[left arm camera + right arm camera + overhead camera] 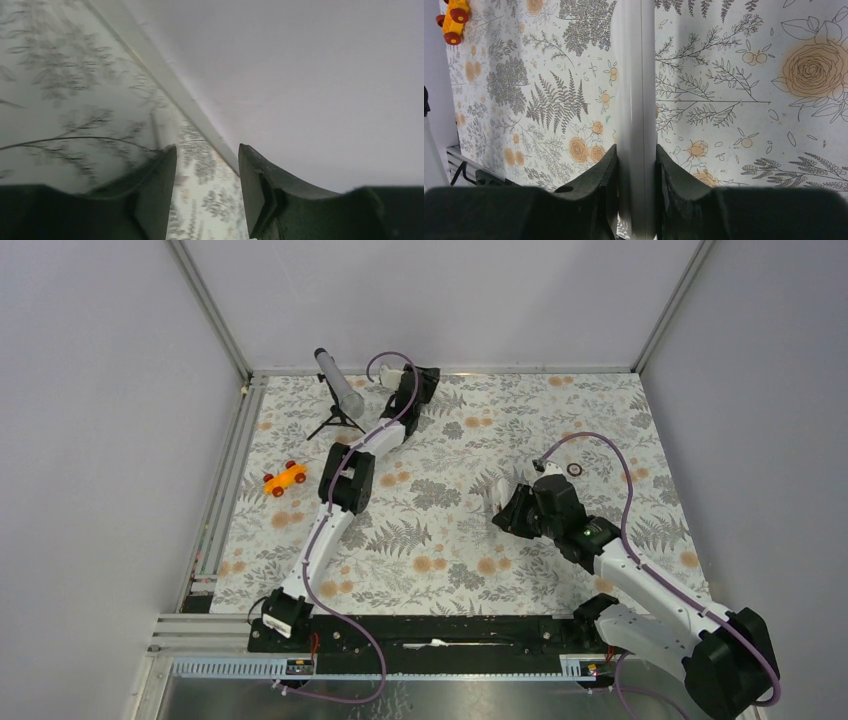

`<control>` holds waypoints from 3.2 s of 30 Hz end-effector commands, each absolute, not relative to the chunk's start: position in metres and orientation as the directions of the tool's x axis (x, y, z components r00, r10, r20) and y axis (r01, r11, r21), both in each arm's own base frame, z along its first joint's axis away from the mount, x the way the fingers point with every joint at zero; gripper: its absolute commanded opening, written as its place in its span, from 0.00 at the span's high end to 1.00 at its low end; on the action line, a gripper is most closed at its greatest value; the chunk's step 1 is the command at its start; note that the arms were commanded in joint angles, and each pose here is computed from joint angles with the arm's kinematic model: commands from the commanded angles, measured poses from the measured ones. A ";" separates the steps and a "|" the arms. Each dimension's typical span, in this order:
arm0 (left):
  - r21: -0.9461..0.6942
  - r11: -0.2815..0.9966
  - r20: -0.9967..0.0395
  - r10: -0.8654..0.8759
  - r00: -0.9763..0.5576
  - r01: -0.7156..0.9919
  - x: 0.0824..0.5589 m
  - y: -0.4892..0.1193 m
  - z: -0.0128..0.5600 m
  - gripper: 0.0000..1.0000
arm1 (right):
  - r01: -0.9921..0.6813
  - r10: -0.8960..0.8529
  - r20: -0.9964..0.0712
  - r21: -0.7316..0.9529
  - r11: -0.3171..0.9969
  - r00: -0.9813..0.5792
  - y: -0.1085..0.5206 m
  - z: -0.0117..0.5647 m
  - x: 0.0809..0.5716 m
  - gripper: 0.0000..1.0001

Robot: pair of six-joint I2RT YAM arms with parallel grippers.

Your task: Load the batteries into the remote control

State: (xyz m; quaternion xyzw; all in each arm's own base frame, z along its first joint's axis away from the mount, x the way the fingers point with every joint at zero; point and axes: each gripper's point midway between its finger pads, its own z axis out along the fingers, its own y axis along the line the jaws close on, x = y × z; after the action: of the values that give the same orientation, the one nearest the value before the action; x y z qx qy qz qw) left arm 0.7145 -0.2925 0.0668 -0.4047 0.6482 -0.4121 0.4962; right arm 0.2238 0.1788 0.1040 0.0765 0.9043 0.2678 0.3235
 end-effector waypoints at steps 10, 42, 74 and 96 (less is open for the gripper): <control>-0.937 0.329 -0.306 -0.935 -0.182 -0.118 0.718 -0.290 0.071 0.50 | -0.031 0.327 -0.562 0.534 0.845 -0.760 0.177 0.110 0.231 0.94; -0.909 0.412 -0.368 -0.868 -0.334 -0.069 0.694 -0.330 0.082 0.61 | -0.015 0.349 -0.555 0.548 0.837 -0.755 0.174 0.109 0.226 0.94; -0.807 0.536 -0.478 -0.348 -0.807 0.247 0.470 -0.444 0.080 0.64 | 0.127 0.423 -0.609 0.468 0.874 -0.671 0.128 0.129 0.215 0.94; -0.786 0.440 -0.549 -0.171 -0.818 0.435 0.230 -0.387 0.121 0.49 | 0.024 0.420 -0.601 0.554 0.832 -0.680 0.138 0.157 0.194 0.92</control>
State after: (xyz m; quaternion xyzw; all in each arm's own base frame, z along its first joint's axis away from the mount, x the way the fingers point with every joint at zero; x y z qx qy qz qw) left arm 0.2321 -0.3868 0.0750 0.0700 0.8472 -0.4764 0.2245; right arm 0.1895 0.1275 0.1323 0.1370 0.8940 0.2259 0.3620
